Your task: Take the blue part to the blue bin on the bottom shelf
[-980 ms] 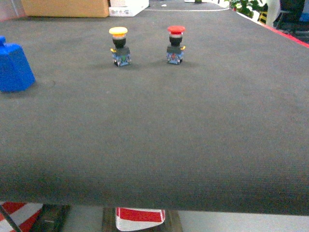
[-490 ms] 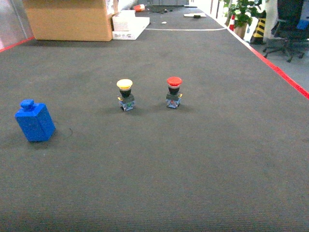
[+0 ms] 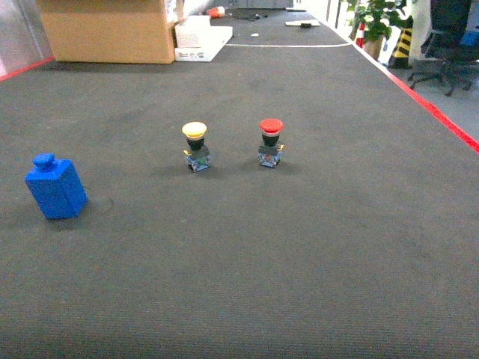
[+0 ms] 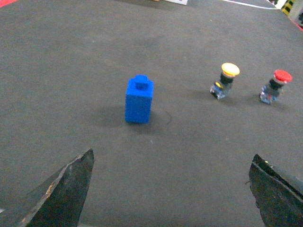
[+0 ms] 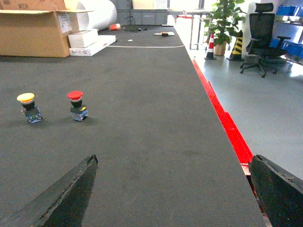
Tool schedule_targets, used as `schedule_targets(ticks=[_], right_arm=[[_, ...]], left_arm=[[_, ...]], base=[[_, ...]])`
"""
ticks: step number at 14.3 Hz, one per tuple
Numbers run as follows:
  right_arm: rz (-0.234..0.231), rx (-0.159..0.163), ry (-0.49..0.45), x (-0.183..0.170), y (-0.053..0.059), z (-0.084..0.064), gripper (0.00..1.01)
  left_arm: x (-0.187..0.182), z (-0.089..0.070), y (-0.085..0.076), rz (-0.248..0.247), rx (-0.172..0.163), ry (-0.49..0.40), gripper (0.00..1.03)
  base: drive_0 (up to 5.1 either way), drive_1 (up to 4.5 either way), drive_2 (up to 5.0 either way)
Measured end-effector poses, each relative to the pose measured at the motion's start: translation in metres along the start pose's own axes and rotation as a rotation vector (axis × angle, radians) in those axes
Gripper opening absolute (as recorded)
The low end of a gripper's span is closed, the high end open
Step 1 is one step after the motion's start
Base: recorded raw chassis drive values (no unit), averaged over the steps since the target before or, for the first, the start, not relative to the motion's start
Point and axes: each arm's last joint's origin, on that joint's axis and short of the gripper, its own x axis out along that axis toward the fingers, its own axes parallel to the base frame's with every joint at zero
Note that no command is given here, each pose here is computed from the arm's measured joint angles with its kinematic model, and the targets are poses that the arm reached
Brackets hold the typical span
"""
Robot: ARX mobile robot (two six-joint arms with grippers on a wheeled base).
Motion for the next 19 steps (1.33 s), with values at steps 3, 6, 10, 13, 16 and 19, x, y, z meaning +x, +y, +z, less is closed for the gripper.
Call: schedule_targets(ticks=[3,6,10,13,16,19], right_arm=[[0.0,0.0,0.0,0.0,0.0,0.0,0.98],[0.0,0.0,0.0,0.0,0.0,0.0,0.98],[0.0,0.0,0.0,0.0,0.0,0.0,0.98],[0.0,0.0,0.0,0.0,0.0,0.0,0.98],[0.0,0.0,0.0,0.0,0.0,0.0,0.98],[0.0,0.0,0.0,0.0,0.0,0.0,0.98]], left_arm=[[0.094,0.031,-0.003,0.046,-0.039,0.007,0.98],[0.185,0.006,-0.002,0.042,0.048,0.14,0.98],[0.215,-0.015,0.004,0.067,0.109,0.191,0.98],[0.24,-0.021,0.007,0.089,0.115,0.197,0.98],[0.265,-0.036,0.011,0.112,0.124,0.224,0.98],[0.277,-0.043,0.014,0.101,0.12,0.256,0.79]], base=[[0.0,0.0,0.0],[0.0,0.0,0.0],[0.0,0.0,0.0],[0.0,0.0,0.0],[0.0,0.0,0.0],[0.0,0.0,0.0]])
